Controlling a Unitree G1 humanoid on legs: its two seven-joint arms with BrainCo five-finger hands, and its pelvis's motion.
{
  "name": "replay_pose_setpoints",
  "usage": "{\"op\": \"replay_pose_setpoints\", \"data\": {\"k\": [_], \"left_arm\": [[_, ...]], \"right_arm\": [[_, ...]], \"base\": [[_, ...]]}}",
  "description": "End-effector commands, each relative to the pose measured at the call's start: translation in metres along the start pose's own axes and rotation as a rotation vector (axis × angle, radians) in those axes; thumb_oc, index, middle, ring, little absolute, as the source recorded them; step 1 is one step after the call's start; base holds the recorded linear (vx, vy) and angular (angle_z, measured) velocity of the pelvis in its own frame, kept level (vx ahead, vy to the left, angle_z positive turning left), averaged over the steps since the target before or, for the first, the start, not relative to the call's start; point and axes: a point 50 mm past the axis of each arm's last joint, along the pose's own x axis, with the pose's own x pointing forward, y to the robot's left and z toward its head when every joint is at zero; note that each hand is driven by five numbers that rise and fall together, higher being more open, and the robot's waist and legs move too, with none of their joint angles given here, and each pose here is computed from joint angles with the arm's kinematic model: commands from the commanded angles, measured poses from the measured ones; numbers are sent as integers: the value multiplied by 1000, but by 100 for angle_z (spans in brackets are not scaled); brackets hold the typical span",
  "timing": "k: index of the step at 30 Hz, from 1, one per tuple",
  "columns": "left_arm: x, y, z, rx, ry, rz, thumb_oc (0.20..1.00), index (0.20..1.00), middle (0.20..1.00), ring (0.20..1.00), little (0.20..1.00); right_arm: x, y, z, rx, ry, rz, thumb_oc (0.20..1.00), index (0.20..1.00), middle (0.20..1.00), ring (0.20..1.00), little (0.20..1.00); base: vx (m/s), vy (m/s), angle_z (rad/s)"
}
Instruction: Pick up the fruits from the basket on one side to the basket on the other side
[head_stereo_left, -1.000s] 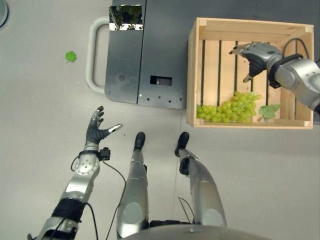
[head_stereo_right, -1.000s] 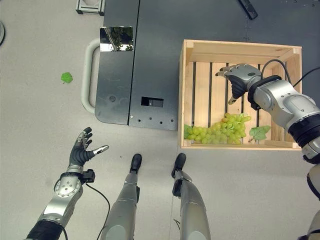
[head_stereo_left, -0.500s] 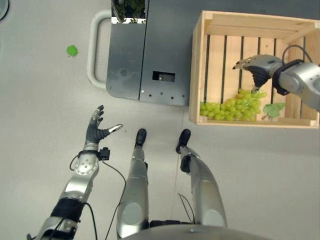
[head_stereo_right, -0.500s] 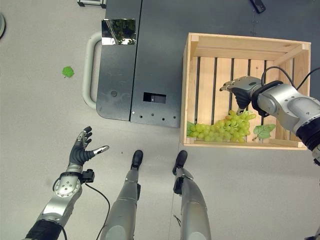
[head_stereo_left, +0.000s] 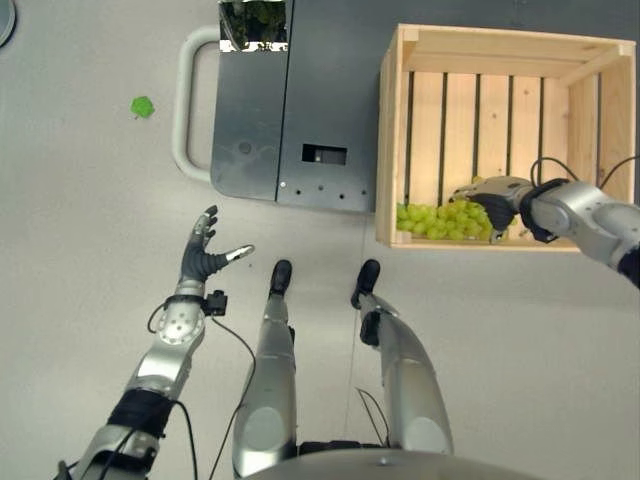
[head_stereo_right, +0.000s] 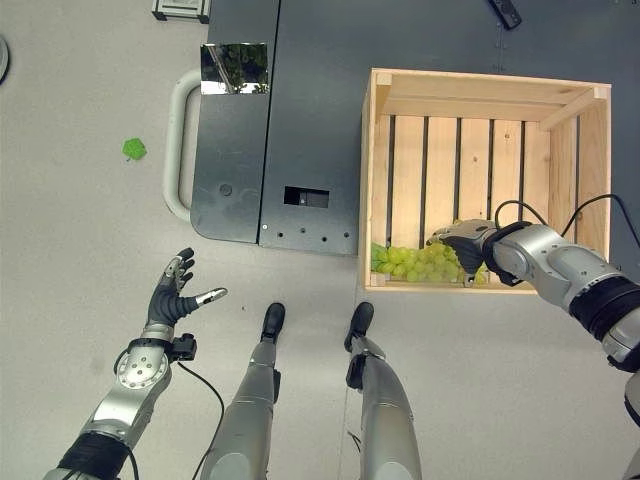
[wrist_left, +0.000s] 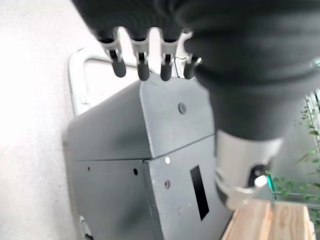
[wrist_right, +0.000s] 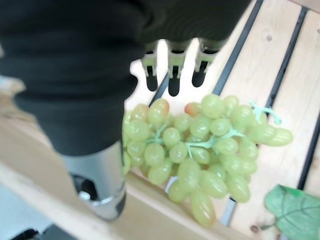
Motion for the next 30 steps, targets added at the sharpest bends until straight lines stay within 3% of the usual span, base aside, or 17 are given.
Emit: {"op": "replay_pose_setpoints", "data": {"k": [1,18,30], "left_arm": [[4,-4,19,17,-112,-23,1000,1000,1000,1000,1000],[4,-8,23,10,-128,-29,1000,1000,1000,1000,1000],[5,-11,27,-7,-141,-45,1000,1000,1000,1000,1000]], "right_arm": [[1,4,-2,-25,18,22,1000,1000,1000,1000,1000],[11,26,3,45,28,24,1000,1000,1000,1000,1000],[28,21,11,38,37,27,1000,1000,1000,1000,1000]], "base": [[0,0,0],[0,0,0],[0,0,0]]}}
